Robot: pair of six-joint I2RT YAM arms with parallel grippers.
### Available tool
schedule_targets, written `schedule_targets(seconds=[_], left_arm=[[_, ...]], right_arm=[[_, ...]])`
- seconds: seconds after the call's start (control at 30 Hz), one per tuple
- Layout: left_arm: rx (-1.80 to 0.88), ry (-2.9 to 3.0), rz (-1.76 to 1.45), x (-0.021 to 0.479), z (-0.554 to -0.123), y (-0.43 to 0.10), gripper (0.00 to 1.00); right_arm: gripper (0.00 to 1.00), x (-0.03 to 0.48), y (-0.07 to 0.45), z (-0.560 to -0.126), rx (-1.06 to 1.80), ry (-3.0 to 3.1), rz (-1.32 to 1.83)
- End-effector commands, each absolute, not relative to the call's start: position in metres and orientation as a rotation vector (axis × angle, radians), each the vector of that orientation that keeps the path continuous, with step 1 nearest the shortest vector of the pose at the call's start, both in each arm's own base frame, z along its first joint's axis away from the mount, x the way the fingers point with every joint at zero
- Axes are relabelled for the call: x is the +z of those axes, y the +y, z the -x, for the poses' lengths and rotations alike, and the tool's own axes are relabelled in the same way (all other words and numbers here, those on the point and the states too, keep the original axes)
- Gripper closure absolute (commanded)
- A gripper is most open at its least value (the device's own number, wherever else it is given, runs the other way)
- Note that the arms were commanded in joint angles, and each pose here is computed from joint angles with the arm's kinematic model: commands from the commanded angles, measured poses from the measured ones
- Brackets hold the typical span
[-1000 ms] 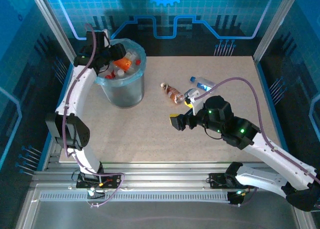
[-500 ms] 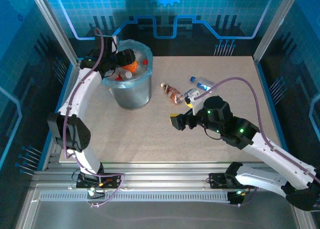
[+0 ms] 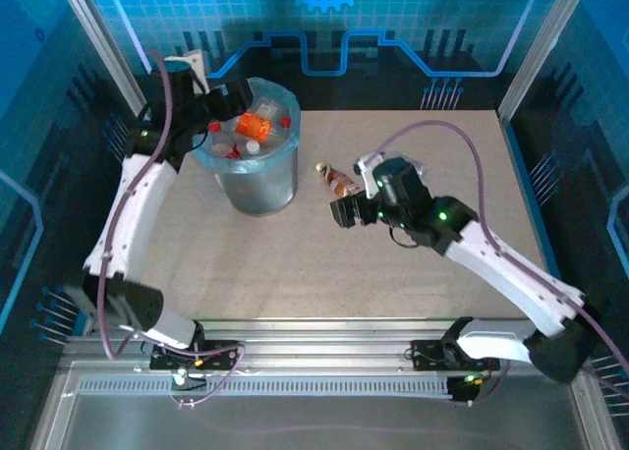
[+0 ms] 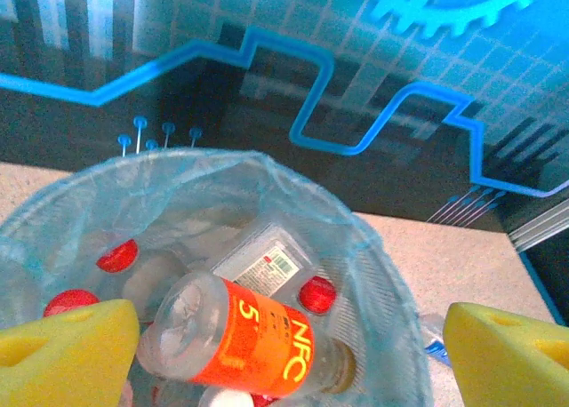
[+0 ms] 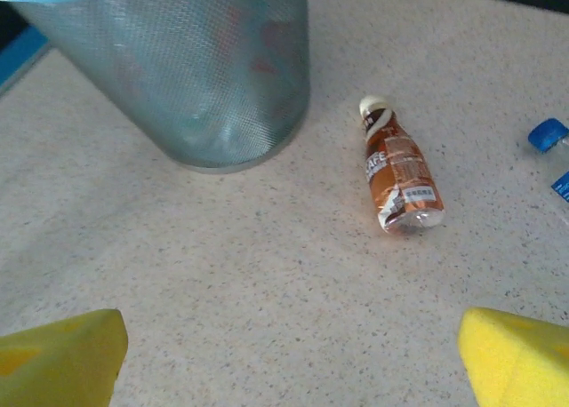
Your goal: Put the plastic bottles in the bin
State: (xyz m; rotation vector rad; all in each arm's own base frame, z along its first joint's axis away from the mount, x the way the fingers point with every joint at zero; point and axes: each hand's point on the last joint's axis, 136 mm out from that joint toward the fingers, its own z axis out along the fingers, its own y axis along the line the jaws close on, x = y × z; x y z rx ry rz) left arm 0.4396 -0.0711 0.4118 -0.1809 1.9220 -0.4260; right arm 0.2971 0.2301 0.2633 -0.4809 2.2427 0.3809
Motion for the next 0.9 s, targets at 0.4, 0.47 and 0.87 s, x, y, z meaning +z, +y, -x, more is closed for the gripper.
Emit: schedule_targets(seconds=[0.4,0.47,0.87], left_arm=[[-0.691,1.644,-0.839,0.37,-0.28,-0.198,0.04],[-0.722,1.611,-0.865,0.369,-0.271,-0.202,0.03],[-0.789,1.509,-1.016,0.363,-0.26,-0.218,0.02]], right_arm=[[0.05,0.129,0.24,-0.416,0.089,2.643,0.522],[0.06,0.113,0.238,-0.426,0.038,2.665,0.537],[0.08,0.05,0.231,-0.457,-0.14,2.744,0.613]])
